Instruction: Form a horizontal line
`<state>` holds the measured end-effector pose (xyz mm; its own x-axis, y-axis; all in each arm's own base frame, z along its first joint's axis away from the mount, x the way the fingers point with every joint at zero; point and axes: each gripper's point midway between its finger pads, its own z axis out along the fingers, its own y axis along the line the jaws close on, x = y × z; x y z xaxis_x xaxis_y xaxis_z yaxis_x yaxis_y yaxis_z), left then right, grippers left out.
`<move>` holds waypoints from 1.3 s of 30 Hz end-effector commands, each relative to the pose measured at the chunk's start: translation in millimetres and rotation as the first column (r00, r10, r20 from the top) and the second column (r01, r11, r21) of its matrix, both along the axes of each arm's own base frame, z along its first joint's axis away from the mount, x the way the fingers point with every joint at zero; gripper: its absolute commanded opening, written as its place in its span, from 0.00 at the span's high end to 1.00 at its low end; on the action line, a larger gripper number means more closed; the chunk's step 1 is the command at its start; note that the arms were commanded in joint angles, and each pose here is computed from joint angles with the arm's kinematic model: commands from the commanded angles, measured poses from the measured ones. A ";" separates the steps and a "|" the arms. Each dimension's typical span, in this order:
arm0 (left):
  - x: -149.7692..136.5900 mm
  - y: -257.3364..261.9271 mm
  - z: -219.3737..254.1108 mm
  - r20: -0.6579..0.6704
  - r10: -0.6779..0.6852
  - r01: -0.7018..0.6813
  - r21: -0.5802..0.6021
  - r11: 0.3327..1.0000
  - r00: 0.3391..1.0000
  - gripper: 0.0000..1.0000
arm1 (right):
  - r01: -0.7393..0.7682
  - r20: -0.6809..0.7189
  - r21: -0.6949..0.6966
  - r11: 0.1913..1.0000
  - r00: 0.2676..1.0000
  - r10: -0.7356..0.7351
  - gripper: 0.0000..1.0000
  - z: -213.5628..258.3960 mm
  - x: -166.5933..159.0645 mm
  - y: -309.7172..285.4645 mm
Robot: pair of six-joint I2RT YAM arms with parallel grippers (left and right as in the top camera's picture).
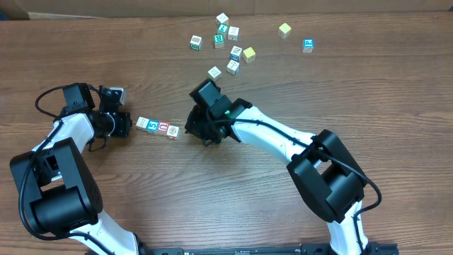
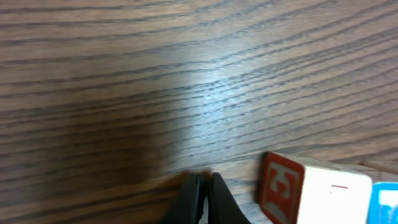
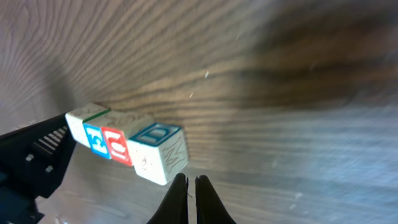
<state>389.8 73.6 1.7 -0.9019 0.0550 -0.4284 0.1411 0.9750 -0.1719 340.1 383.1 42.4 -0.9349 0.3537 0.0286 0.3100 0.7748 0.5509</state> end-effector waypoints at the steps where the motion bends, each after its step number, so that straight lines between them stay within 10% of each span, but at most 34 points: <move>1: -5.7 -14.5 -8.0 -0.008 -0.060 0.059 -0.041 0.997 0.998 0.96 | 0.077 -0.030 0.015 0.997 0.997 -0.077 0.96 5.9 -4.2 4.9; 39: -3.7 0.1 -10.3 -0.018 0.002 -0.002 0.013 1.000 1.000 0.95 | -0.095 -0.137 0.147 0.985 0.984 0.115 0.96 -2.7 -62.0 60.8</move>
<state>392.4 73.8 0.7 -0.8934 0.0708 -0.4436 0.1579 0.9740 -0.1627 280.2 444.8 55.1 -0.9582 0.2114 0.1929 0.2862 0.7140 0.6390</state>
